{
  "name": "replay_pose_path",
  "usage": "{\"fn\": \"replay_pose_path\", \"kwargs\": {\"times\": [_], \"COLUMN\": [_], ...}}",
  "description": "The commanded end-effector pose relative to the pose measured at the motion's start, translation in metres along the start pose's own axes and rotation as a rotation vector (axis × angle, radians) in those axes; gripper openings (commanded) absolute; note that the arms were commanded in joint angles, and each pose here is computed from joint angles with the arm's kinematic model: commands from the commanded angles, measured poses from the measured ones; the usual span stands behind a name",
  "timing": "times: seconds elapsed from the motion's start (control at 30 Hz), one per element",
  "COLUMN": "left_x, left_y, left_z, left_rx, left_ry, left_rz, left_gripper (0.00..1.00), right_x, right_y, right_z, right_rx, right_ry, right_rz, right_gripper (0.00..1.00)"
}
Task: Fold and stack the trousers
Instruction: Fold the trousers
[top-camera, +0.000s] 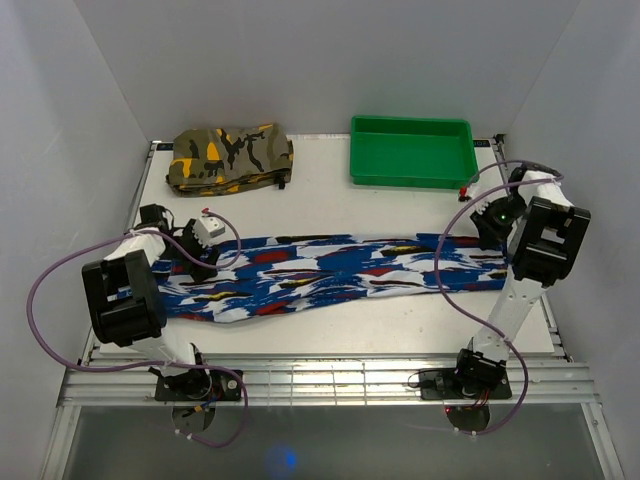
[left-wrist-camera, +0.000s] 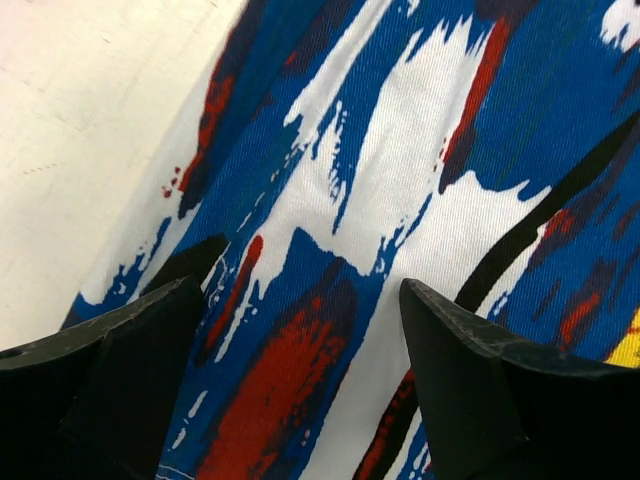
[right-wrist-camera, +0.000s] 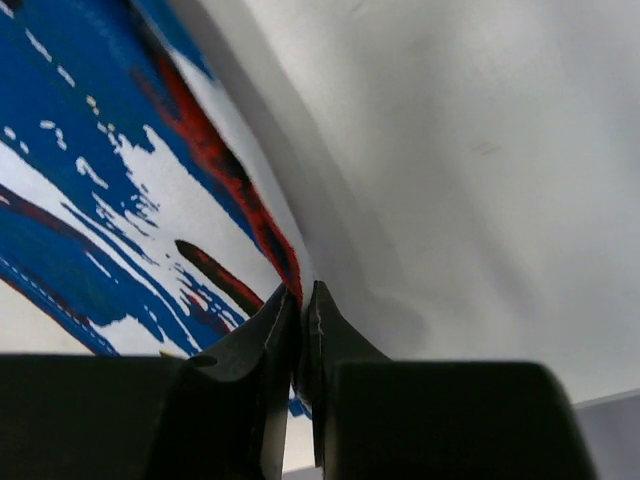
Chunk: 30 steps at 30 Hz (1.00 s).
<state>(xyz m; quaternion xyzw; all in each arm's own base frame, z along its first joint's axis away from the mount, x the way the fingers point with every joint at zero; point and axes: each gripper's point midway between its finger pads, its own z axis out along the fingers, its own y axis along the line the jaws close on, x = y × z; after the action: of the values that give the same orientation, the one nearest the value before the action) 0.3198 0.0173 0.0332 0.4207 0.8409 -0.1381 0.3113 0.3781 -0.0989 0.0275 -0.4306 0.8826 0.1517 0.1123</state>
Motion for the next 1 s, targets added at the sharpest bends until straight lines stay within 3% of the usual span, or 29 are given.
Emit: {"fn": "replay_pose_path", "kwargs": {"times": [0.0,0.13,0.2,0.33,0.37,0.47,0.6,0.83,0.97], "left_x": [0.015,0.036,0.028,-0.032,-0.051,-0.076,-0.086,-0.086,-0.081], "left_y": [-0.01,-0.028,-0.028,-0.025,-0.02,-0.016,-0.027,-0.059,-0.06], "left_z": [-0.01,-0.013,-0.021,-0.043,-0.053,-0.059,-0.04,0.005,0.027], "left_rx": [0.028,0.088,0.091,0.098,0.092,0.099,0.182,0.313,0.311], "left_ry": [0.068,0.1,0.07,-0.124,-0.157,-0.193,-0.148,-0.054,-0.009], "left_rz": [0.06,0.077,0.074,0.07,0.086,0.067,0.072,0.055,0.057], "left_gripper": [0.9,0.88,0.88,0.94,0.94,0.93,0.86,0.84,0.86], "right_x": [0.034,0.069,0.062,0.02,0.0,-0.048,-0.094,-0.136,-0.145], "right_y": [0.031,0.087,0.075,0.037,0.022,0.025,0.082,0.177,0.198], "right_z": [-0.012,-0.006,-0.016,-0.046,-0.064,-0.085,-0.075,-0.009,0.021], "right_rx": [0.019,-0.08,0.019,0.17,0.22,0.224,0.074,-0.102,-0.125], "right_ry": [0.128,0.212,0.191,0.067,0.026,-0.103,-0.202,-0.208,-0.193], "right_rz": [-0.083,-0.153,-0.181,-0.145,-0.138,-0.171,-0.24,-0.366,-0.406], "right_gripper": [0.1,0.09,0.23,0.64,0.66,0.65,0.5,0.45,0.44]}}
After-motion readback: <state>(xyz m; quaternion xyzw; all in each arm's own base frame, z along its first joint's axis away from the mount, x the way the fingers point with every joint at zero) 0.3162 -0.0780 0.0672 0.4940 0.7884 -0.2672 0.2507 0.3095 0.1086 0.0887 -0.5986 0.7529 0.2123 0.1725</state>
